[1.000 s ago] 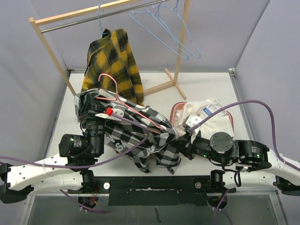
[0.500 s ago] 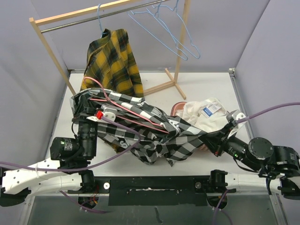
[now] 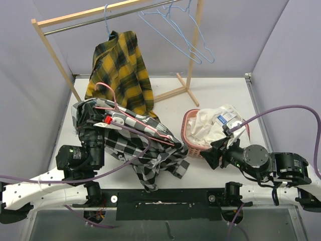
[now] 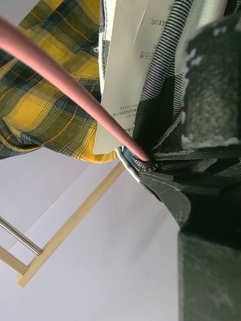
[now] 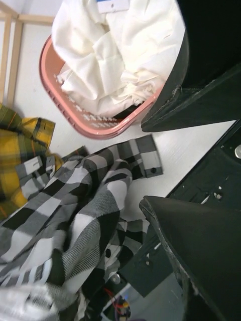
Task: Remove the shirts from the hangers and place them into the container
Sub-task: Remove the shirt from the hanger.
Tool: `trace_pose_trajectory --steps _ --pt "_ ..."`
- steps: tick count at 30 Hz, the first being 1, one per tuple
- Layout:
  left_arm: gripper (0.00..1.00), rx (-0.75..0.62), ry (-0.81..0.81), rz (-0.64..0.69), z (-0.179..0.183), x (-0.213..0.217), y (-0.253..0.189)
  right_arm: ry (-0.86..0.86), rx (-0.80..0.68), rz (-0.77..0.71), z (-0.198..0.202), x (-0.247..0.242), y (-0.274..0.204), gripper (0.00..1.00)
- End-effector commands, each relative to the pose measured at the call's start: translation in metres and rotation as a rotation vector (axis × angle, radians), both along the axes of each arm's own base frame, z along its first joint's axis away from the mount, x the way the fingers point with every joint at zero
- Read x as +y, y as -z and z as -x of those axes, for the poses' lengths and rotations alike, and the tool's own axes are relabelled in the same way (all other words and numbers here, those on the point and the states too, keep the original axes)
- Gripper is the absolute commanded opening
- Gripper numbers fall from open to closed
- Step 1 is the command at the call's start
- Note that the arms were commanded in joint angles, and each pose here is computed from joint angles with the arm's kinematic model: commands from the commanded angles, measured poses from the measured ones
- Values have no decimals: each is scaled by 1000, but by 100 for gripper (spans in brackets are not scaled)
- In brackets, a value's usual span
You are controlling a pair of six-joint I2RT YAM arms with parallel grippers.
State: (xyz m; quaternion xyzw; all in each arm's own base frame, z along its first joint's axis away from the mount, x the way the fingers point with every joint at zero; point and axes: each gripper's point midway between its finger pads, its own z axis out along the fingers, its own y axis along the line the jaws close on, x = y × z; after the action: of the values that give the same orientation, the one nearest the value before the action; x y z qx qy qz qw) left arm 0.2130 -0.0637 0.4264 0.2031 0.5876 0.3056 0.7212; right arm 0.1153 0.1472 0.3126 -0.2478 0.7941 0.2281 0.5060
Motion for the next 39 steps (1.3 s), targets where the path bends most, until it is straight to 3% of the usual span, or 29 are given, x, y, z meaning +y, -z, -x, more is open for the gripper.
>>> trace_pose_trajectory --steps 1,12,18,21,24,29,31,39 --pt "0 -21 -8 115 1 6 -15 -117 -55 -140 8 24 -36 55" --pt "0 1 -24 92 -5 -8 -11 -289 -89 -250 21 86 -56 49" --pt "0 -4 -17 103 -7 -12 -13 -303 -69 -254 22 101 -50 45" --pt "0 -4 -14 105 -8 -13 -12 -295 -66 -251 20 104 -46 32" --pt "0 -4 -13 105 -7 -13 -11 -265 -62 -229 16 99 -44 15" --pt "0 -5 -18 112 -5 -7 -12 -205 -53 -160 11 75 -39 10" --pt "0 -7 -19 118 -4 -4 -12 -181 -50 -137 10 61 -36 0" --pt "0 -4 -17 124 -4 -3 -9 -119 -59 -183 10 18 -37 0"
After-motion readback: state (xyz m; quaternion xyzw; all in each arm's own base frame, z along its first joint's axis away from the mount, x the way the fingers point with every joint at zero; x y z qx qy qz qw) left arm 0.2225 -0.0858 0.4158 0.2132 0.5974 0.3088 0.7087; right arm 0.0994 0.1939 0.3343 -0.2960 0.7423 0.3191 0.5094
